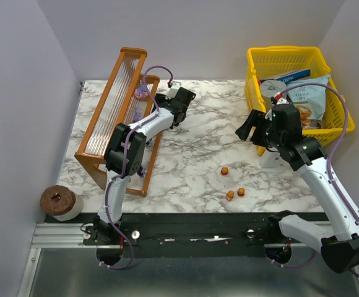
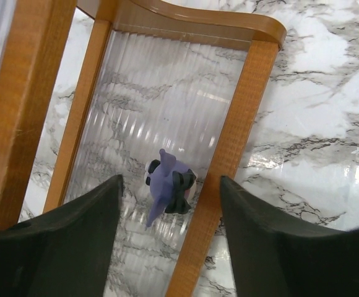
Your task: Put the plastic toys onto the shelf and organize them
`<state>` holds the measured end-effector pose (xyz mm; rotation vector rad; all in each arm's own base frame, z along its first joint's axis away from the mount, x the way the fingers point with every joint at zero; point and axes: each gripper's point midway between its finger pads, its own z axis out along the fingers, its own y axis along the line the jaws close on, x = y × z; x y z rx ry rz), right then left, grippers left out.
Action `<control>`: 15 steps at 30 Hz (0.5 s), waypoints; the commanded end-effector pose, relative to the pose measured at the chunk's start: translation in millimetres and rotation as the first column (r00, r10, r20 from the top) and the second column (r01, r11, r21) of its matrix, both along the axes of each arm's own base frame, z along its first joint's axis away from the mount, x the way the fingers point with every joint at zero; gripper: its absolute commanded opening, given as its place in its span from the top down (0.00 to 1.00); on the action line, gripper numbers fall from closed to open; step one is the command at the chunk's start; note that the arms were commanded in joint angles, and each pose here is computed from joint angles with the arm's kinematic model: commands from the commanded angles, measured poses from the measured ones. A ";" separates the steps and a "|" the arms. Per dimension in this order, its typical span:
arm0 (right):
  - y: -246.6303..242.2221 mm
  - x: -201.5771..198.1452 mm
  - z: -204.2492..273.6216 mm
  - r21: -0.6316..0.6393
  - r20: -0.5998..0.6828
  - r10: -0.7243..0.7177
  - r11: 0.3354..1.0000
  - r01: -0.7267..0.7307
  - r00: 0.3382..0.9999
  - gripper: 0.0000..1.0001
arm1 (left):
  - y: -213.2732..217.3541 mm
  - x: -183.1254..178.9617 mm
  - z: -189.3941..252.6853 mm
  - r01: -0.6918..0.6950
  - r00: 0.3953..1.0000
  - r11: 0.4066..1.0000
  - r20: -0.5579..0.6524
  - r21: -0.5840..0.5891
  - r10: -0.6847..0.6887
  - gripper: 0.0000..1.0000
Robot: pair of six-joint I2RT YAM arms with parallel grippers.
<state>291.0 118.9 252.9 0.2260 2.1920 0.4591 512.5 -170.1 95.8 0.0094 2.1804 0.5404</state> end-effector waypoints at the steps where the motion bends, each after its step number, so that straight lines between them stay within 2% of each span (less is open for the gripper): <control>1: -6.0 -0.2 -3.6 -0.007 -0.006 -0.032 0.999 0.032 0.999 0.20 | -20.6 -3.6 29.3 0.043 0.998 0.996 0.054 -0.079 -0.039 0.18; 5: -7.5 -0.7 -4.2 -0.010 -0.005 -0.039 0.999 0.039 0.999 0.20 | -48.3 -15.7 45.2 0.126 0.990 0.986 0.070 -0.107 -0.119 0.06; 9: -9.3 -1.8 -6.8 -0.016 -0.010 -0.046 0.999 0.046 0.999 0.20 | -86.5 -33.1 61.5 0.255 0.967 0.954 0.070 -0.155 -0.247 0.01; 13: -12.0 -3.2 -14.1 -0.034 -0.030 -0.053 0.998 0.052 0.998 0.19 | -138.9 -63.2 74.3 0.474 0.879 0.858 0.041 -0.198 -0.476 0.01; 15: -15.1 -4.1 -17.3 -0.046 -0.037 -0.066 0.997 0.064 0.997 0.17 | -170.2 -87.7 73.0 0.579 0.803 0.775 0.018 -0.254 -0.595 0.01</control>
